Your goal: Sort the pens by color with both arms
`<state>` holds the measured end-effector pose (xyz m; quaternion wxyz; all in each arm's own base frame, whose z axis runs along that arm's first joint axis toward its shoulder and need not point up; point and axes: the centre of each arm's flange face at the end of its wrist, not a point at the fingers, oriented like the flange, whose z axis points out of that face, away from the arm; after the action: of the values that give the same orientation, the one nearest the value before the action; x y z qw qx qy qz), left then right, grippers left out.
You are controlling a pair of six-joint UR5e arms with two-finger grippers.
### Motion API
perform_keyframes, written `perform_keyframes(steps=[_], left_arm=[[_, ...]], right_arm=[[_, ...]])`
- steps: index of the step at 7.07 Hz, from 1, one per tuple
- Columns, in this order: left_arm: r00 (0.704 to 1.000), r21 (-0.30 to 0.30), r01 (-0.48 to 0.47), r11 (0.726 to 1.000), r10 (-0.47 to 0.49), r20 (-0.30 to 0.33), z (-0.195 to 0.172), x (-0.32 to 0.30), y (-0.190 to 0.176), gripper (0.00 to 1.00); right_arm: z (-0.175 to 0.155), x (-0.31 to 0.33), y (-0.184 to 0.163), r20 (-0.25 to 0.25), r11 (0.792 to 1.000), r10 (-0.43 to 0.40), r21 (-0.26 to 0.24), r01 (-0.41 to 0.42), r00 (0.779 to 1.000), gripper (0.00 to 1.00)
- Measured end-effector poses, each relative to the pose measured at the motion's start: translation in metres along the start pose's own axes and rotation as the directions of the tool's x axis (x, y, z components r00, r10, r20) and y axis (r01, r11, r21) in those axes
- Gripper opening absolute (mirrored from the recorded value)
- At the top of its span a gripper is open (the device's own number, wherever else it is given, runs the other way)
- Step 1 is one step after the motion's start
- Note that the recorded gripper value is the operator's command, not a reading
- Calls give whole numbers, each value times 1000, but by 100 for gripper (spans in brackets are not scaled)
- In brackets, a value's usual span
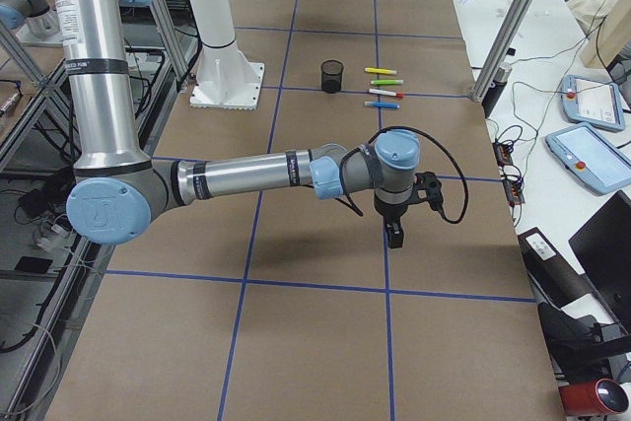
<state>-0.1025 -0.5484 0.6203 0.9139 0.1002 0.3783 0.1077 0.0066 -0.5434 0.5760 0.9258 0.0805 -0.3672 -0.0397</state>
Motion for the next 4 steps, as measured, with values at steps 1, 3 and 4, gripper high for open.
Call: perform_keyframes(steps=[1, 3, 4], left_arm=[[1000, 9, 3, 1000, -3, 3, -2, -3, 8, 99], [1000, 17, 2, 1000, -3, 7, -5, -2, 13, 99], [1000, 18, 2, 1000, -2, 8, -6, -2, 14, 99]], right_arm=[[1, 6, 5, -2, 1000, 12, -3, -12, 1000, 99], [5, 13, 11, -4, 1000, 24, -10, -24, 1000, 99], [5, 14, 12, -5, 1000, 25, -11, -25, 1000, 99]])
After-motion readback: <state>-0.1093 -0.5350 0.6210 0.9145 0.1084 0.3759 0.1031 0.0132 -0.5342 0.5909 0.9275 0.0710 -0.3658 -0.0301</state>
